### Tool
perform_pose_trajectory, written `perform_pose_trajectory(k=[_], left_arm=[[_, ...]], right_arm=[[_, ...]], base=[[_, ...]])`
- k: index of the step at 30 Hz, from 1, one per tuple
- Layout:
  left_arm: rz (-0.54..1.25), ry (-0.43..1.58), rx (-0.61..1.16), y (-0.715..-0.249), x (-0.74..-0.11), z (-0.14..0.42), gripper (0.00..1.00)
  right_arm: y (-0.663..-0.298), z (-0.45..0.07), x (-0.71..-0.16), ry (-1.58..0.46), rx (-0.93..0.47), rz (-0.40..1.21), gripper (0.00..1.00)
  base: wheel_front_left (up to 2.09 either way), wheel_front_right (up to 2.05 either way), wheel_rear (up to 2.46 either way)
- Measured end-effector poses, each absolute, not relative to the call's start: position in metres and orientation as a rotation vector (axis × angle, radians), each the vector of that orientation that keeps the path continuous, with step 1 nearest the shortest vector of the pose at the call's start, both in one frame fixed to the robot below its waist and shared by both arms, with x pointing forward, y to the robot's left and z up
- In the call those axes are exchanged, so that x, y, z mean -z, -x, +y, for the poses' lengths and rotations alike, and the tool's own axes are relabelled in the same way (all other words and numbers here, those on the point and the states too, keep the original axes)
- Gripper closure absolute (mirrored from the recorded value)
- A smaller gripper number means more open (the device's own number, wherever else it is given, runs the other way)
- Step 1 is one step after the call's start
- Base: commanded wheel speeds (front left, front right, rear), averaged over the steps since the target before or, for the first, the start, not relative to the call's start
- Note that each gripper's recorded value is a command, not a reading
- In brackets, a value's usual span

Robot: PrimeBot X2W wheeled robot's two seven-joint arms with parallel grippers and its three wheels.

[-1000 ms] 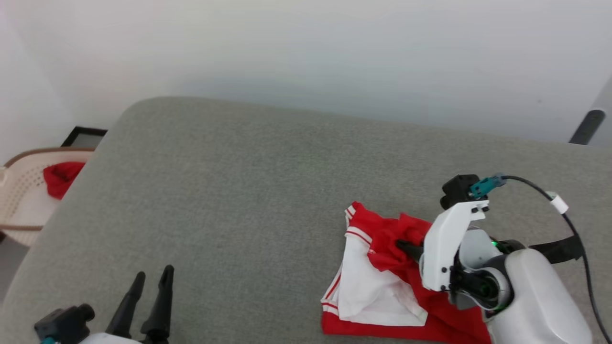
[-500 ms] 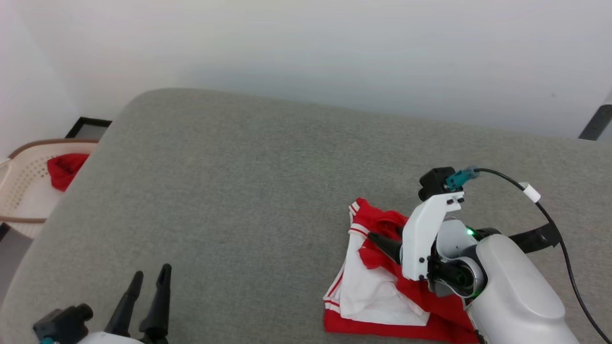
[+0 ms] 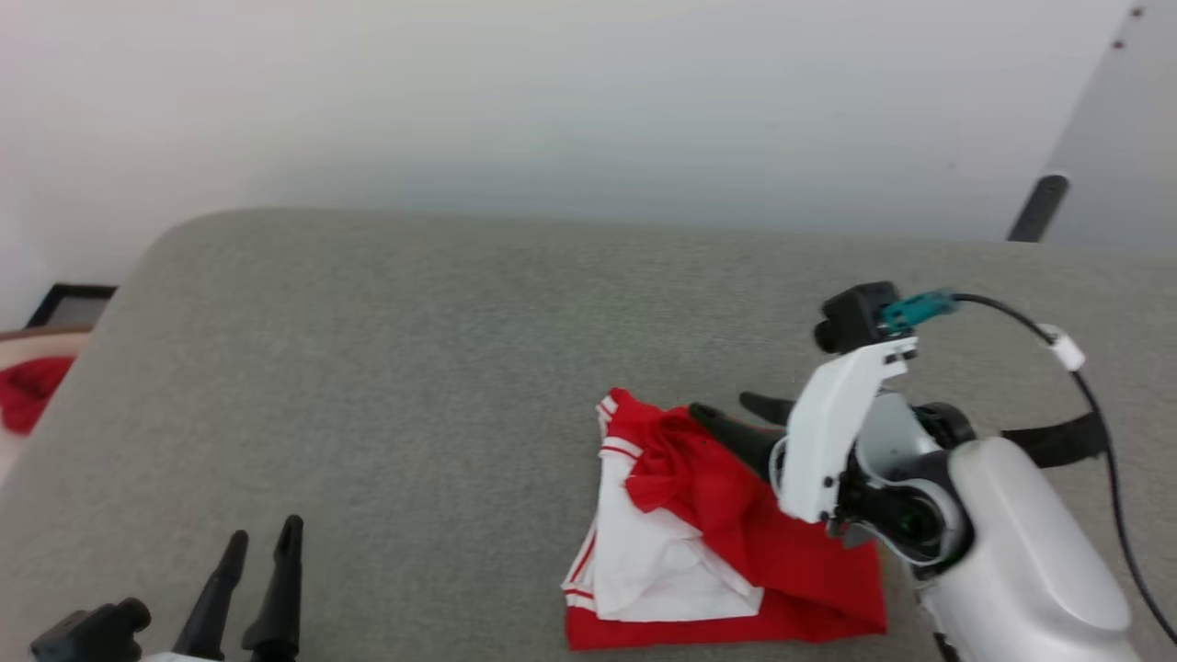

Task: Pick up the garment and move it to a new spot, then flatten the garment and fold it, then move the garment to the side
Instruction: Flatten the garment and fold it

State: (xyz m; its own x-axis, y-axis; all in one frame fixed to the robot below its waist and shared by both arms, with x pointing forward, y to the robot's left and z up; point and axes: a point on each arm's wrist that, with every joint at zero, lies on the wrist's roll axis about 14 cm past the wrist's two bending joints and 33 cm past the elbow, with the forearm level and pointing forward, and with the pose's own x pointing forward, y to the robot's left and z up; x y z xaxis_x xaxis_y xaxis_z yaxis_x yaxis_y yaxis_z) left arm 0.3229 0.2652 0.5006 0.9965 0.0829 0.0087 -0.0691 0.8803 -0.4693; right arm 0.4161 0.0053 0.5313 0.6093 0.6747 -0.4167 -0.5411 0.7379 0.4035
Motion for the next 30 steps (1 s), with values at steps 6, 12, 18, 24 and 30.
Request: perform_pose_trajectory(k=[6,12,18,24,30], left_arm=[[-0.025,0.475,-0.039,-0.334,-0.505,0.255,0.00],[-0.021,0.469,0.000,-0.342,-0.507,0.243,0.00],[-0.014,0.465,0.036,-0.349,-0.508,0.233,0.00],[-0.003,0.453,0.050,-0.348,-0.506,0.229,0.00],[-0.005,0.423,0.049,-0.345,-0.506,0.231,0.00]], right_arm=[[-0.411,-0.024,-0.557,-0.303,-0.665,0.484,0.00],[-0.402,-0.052,-0.586,-0.352,-0.631,0.365,0.00],[-0.399,-0.091,-0.599,-0.404,-0.542,0.275,0.00],[-0.396,-0.130,-0.597,-0.402,-0.433,0.229,0.00],[-0.392,-0.175,-0.593,-0.376,-0.305,0.169,0.00]], base=[[0.00,0.00,0.00],[0.00,0.00,0.00],[0.00,0.00,0.00],[0.00,0.00,0.00],[0.00,0.00,0.00]])
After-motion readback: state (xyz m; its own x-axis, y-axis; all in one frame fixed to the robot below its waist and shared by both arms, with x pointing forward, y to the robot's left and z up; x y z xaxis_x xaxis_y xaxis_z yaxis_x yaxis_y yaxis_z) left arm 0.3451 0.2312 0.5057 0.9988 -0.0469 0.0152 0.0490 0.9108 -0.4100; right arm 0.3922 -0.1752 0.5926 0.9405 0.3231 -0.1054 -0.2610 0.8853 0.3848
